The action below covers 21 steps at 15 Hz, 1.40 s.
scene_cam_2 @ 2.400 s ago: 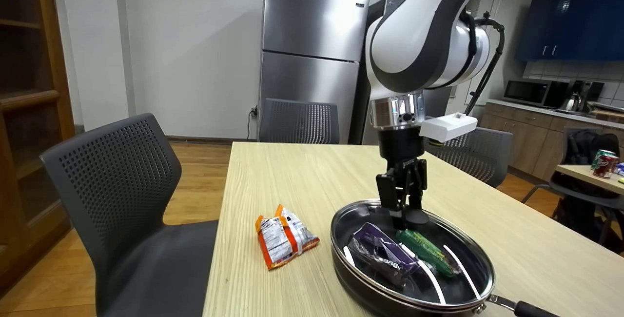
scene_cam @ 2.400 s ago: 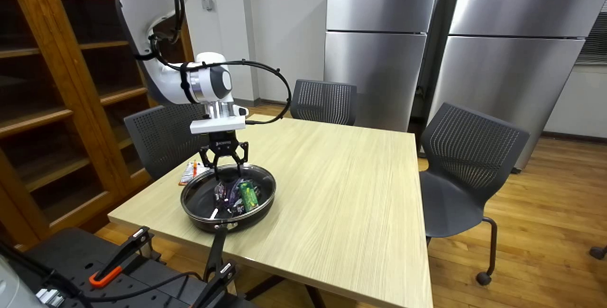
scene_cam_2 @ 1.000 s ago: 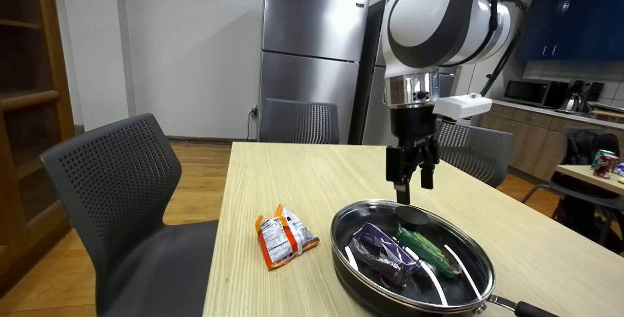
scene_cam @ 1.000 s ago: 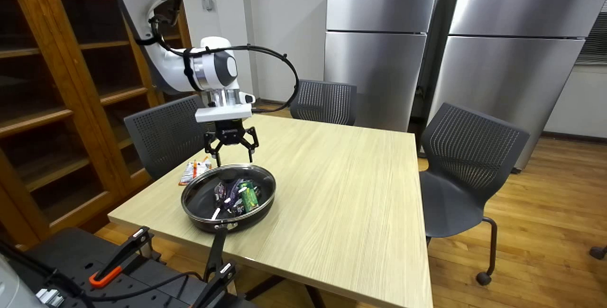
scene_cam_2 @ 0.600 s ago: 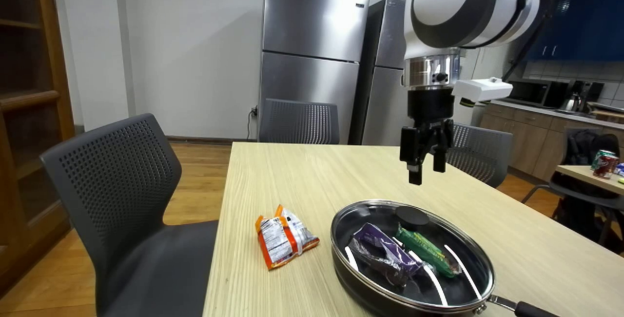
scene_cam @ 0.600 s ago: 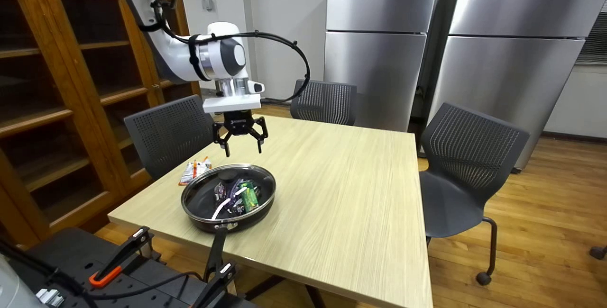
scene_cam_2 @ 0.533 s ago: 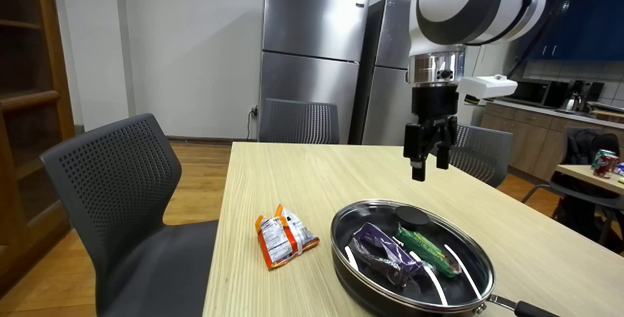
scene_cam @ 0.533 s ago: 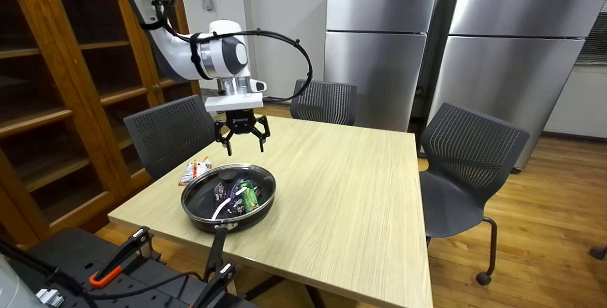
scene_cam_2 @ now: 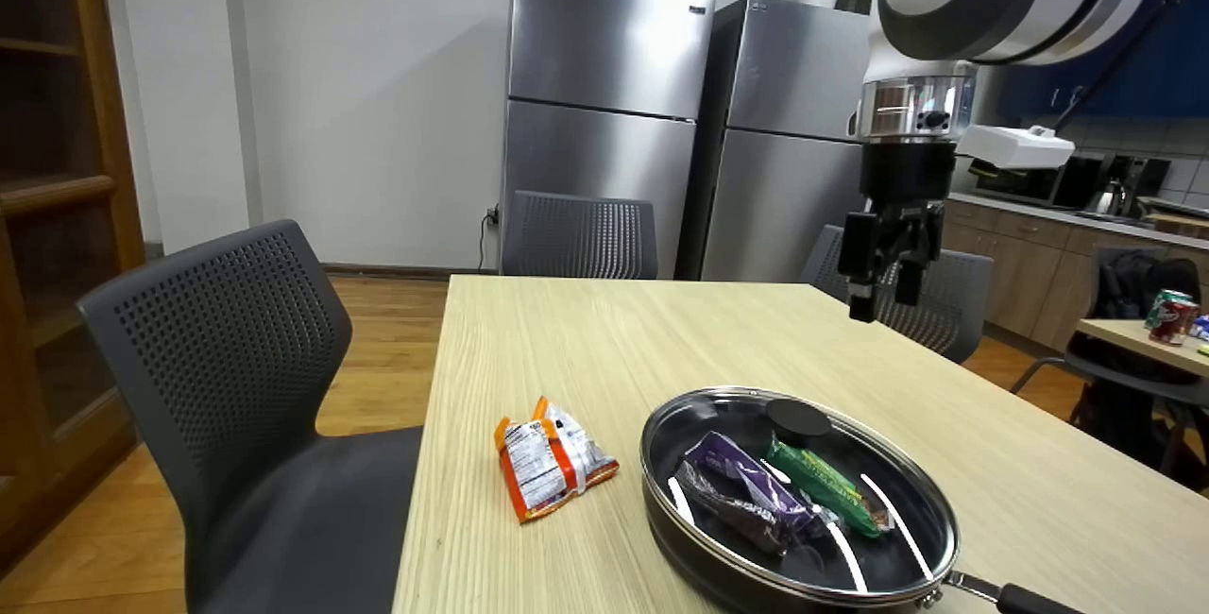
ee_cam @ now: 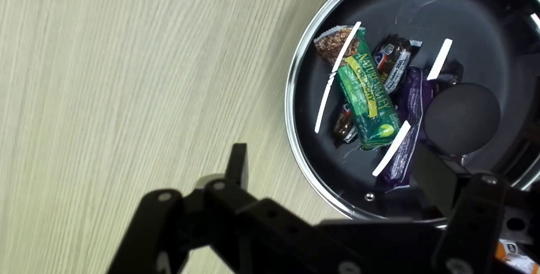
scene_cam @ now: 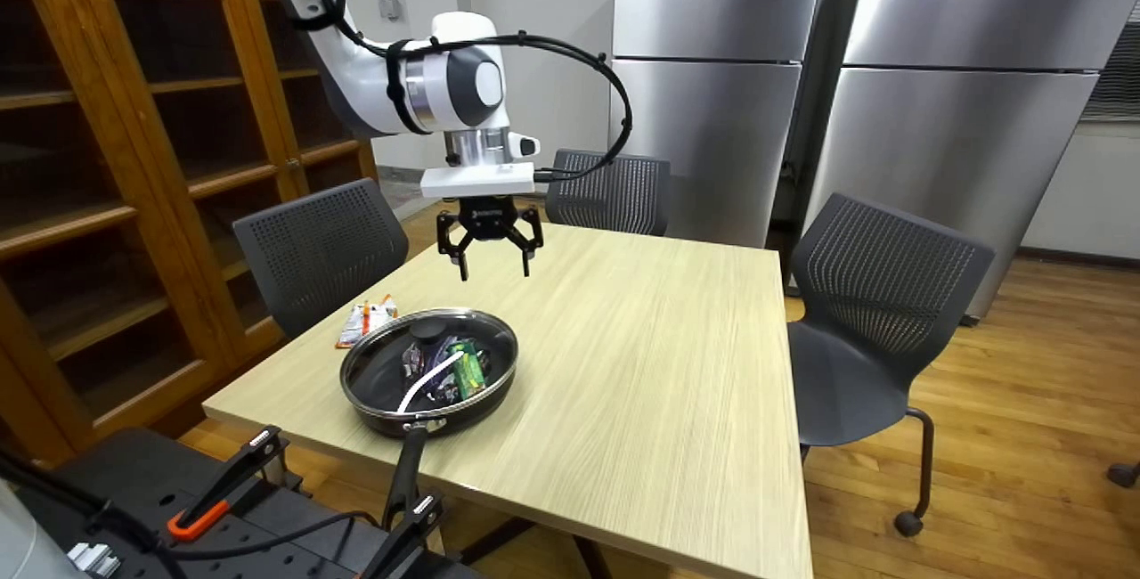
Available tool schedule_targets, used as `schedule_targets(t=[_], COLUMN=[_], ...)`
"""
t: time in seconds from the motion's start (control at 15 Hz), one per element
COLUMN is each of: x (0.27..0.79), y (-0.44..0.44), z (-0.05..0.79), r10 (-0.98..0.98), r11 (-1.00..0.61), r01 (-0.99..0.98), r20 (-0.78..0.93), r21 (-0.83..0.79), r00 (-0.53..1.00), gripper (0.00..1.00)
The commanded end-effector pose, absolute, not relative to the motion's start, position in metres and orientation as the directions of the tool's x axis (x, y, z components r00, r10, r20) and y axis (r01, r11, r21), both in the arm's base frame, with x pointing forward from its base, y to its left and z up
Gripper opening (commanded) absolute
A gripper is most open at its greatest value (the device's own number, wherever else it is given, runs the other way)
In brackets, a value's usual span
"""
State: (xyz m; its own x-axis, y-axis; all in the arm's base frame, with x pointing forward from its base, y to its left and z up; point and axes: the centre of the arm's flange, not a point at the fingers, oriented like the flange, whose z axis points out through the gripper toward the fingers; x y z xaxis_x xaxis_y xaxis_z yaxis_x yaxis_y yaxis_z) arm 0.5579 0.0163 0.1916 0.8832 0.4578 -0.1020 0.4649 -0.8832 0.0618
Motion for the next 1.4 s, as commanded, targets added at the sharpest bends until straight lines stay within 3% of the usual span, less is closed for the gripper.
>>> schedule_targets(t=[0.0, 1.33], x=[0.542, 0.549], y=[-0.005, -0.020], z=[0.212, 0.208], r10=[0.463, 0.427], r11=[-0.884, -0.900], r01=[0.466, 0.432], r20=[-0.064, -0.081], r21=[0.045, 0.061], r00=[0.884, 0.901], gripper=[1.00, 1.00])
